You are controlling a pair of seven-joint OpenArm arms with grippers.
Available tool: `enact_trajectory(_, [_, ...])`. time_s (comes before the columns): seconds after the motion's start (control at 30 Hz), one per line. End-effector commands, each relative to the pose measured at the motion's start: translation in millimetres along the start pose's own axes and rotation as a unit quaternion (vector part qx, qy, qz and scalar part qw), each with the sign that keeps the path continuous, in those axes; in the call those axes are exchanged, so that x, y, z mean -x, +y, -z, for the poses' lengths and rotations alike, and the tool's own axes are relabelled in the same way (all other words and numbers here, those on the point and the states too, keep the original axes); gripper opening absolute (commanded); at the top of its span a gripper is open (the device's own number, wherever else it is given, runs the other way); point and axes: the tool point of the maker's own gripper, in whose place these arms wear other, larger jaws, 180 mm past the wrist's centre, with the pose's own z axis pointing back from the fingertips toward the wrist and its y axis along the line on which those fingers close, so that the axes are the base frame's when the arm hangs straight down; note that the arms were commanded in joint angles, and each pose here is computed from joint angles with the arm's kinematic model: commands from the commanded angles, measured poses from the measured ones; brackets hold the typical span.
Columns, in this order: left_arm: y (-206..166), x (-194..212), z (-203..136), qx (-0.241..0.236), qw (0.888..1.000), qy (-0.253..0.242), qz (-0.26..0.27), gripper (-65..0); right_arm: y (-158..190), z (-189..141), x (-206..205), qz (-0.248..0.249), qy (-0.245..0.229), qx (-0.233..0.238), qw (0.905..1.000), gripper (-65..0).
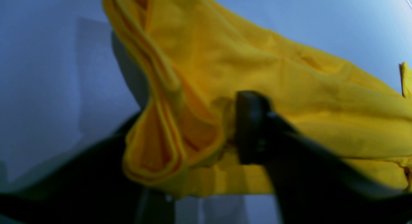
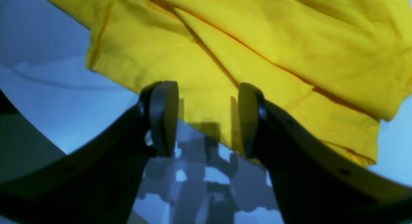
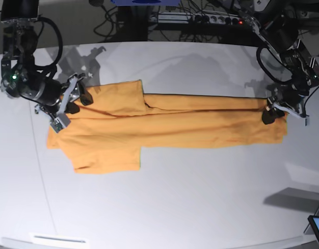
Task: Fold the T-shirt properly
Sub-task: 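Close the left gripper on the hem end fabric of the strip, then lift the hem end with the left gripper and fold it toward the right gripper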
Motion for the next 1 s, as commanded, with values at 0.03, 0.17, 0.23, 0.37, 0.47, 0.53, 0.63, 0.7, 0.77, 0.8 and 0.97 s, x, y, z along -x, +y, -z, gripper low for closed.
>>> enact_trajectory(0.03, [10.6,44.7,-0.7,-0.029,0.994,0.102,0.006,-49.0,-1.4,-5.1,-12.9,-0.010,-0.020,0.000,0.9997,-36.6])
enact_trajectory(0.17, [12.2,43.5,-1.8,-0.030,0.994,0.101,0.005,-50.6,-2.2,-5.6,-12.9,-0.010,-0.020,0.002,0.9998,-36.6])
enact_trajectory(0.23, [12.9,42.9,-2.3,-0.031,0.994,0.100,0.005,-50.7,-2.2,-5.6,-12.9,-0.010,-0.020,0.002,0.9998,-36.6])
enact_trajectory(0.37, [12.9,42.9,-2.3,-0.031,0.994,0.100,0.005,-54.3,-2.2,-5.6,-13.1,-0.010,-0.021,0.001,0.9997,-36.6])
enact_trajectory(0.47, [12.9,42.2,-2.4,-0.031,0.995,0.099,0.006,-60.8,-2.2,-5.6,-13.1,-0.010,-0.021,0.001,0.9997,-36.6])
enact_trajectory(0.53, [12.8,41.3,-2.6,-0.032,0.995,0.098,0.007,-65.0,-2.2,-5.6,-13.1,-0.010,-0.021,0.001,0.9997,-36.6])
enact_trajectory(0.63, [13.7,39.4,-3.6,-0.033,0.995,0.096,0.009,-65.0,-2.2,-5.6,-13.4,-0.010,-0.022,0.001,0.9997,-36.6])
enact_trajectory(0.7, [19.2,34.2,-7.4,-0.040,0.995,0.095,0.014,-65.0,-2.2,-5.6,-13.4,-0.010,-0.022,0.001,0.9997,-36.6])
enact_trajectory(0.77, [21.6,30.2,-9.3,-0.043,0.995,0.091,0.017,-65.0,-2.2,-5.6,-13.4,-0.010,-0.022,0.001,0.9997,-36.6])
enact_trajectory(0.8, [25.6,24.7,-12.4,-0.048,0.995,0.089,0.022,-65.0,-2.2,-5.6,-13.4,-0.010,-0.022,0.001,0.9997,-36.6])
enact_trajectory(0.97, [38.1,2.1,-25.1,-0.067,0.994,0.076,0.043,-65.0,-1.7,-5.3,-13.5,-0.010,-0.022,0.001,0.9997,-36.6])
